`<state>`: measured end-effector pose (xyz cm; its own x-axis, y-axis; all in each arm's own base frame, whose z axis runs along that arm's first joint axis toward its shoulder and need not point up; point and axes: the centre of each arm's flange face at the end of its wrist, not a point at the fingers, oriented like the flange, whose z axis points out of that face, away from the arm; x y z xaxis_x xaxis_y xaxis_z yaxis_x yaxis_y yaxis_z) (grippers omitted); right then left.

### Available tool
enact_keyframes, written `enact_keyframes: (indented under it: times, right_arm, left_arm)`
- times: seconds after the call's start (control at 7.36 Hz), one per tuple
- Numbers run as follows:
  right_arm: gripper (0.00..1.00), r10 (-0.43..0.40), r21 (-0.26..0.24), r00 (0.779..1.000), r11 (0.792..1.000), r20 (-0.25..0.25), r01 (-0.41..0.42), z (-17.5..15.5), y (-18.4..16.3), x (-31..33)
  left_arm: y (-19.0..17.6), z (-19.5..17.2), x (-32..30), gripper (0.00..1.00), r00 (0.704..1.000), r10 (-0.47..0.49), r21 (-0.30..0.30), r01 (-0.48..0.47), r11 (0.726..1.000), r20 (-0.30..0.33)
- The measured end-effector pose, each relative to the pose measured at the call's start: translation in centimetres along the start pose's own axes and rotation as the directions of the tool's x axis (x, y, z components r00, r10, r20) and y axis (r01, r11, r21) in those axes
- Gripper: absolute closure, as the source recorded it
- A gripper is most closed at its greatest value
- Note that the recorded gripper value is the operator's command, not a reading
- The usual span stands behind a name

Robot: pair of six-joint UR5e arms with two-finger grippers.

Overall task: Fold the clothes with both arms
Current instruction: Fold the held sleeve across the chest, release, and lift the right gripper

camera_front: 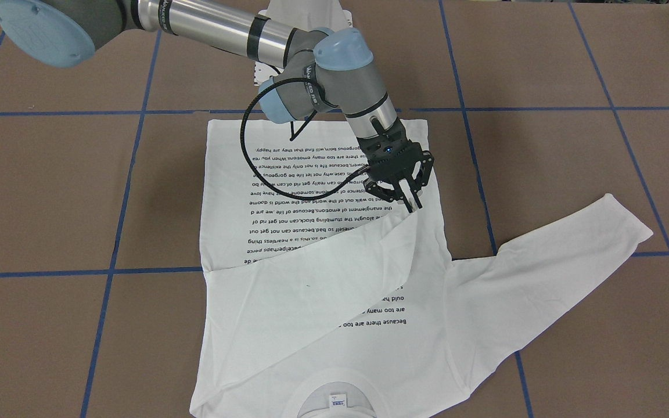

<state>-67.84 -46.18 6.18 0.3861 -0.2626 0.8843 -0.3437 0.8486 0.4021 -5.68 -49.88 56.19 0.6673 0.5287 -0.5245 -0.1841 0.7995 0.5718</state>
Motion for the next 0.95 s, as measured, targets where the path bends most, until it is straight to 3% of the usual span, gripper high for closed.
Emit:
enact_keyframes:
  times: [0.14, 0.27, 0.41, 0.54, 0.68, 0.95]
  right_arm:
    - [0.00, 0.007, -0.008, 1.000, 1.000, -0.018, -0.007, 0.1, 0.2, 0.1]
    - [0.00, 0.007, -0.028, 0.997, 1.000, -0.077, -0.009, 0.3, 0.0, 0.1]
    - [0.00, 0.002, -0.059, 0.986, 0.998, -0.169, -0.012, 0.2, -1.1, 0.5]
    - [0.00, 0.006, -0.098, 0.968, 0.995, -0.251, -0.031, -0.1, -3.2, 2.2]
    - [0.00, 0.032, -0.156, 0.954, 0.984, -0.298, -0.082, -0.6, -6.1, 5.8]
    - [0.00, 0.104, -0.224, 0.930, 0.956, -0.352, -0.191, -2.6, -12.0, 15.7]
  left_arm:
    - [0.1, 0.1, -0.1, 0.00, 1.000, -0.002, -0.002, 0.002, 1.000, 0.000]
    - [0.2, 0.3, -0.2, 0.00, 1.000, -0.008, -0.005, 0.008, 1.000, -0.010]
    - [0.6, 0.8, -0.3, 0.00, 0.999, -0.020, -0.005, 0.020, 1.000, -0.045]
    - [0.7, 1.3, -0.3, 0.00, 0.996, -0.024, 0.004, 0.024, 1.000, -0.089]
    - [0.5, 1.5, -0.1, 0.00, 0.993, -0.020, 0.017, 0.022, 1.000, -0.112]
    - [-0.4, 2.7, 1.0, 0.00, 0.990, -0.005, 0.016, 0.007, 1.000, -0.139]
